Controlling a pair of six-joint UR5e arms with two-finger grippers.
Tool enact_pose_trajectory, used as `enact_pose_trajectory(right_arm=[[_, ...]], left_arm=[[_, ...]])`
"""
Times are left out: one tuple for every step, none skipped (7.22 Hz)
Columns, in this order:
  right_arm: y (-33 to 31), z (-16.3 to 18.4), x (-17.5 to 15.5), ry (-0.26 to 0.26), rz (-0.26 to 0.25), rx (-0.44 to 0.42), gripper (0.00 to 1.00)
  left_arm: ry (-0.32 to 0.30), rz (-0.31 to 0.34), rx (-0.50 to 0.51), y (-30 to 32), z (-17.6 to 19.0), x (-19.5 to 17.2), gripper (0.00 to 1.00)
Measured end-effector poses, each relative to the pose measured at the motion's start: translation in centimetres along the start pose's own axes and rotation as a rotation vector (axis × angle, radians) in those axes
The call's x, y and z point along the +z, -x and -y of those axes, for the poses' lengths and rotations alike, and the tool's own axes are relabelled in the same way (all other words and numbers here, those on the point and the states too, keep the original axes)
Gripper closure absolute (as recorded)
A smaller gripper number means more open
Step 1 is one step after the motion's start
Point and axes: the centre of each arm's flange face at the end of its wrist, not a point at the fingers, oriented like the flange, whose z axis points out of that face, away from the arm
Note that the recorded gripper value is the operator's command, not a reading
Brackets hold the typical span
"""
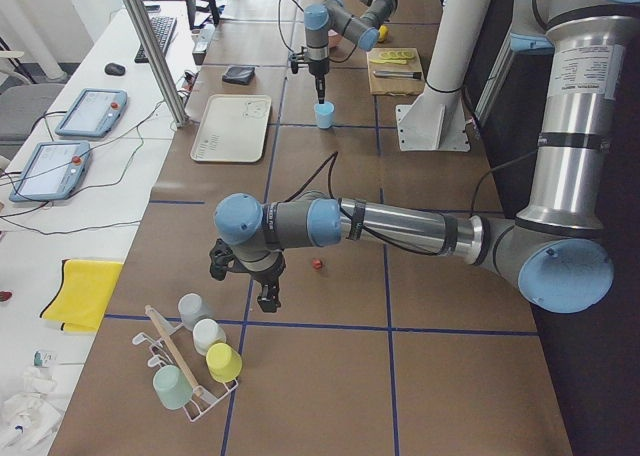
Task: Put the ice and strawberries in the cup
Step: 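Open the right gripper to drop the ice cube into the cup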
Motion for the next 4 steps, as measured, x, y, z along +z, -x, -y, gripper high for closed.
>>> enact_pose_trajectory(right_arm=[[0.04,0.0,-0.01,0.0,0.0,0.0,0.57],[0.04,0.0,-0.01,0.0,0.001,0.0,0.54],[0.01,0.0,0.02,0.0,0.001,0.0,0.53],[-0.03,-0.02,0.04,0.0,0.0,-0.001,0.53]], left_arm=[[0.0,0.0,0.0,0.0,0.0,0.0,0.0],[0.0,0.0,0.0,0.0,0.0,0.0,0.0],[0.0,0.0,0.0,0.0,0.0,0.0,0.0],[0.0,0.0,-0.001,0.0,0.0,0.0,0.0]])
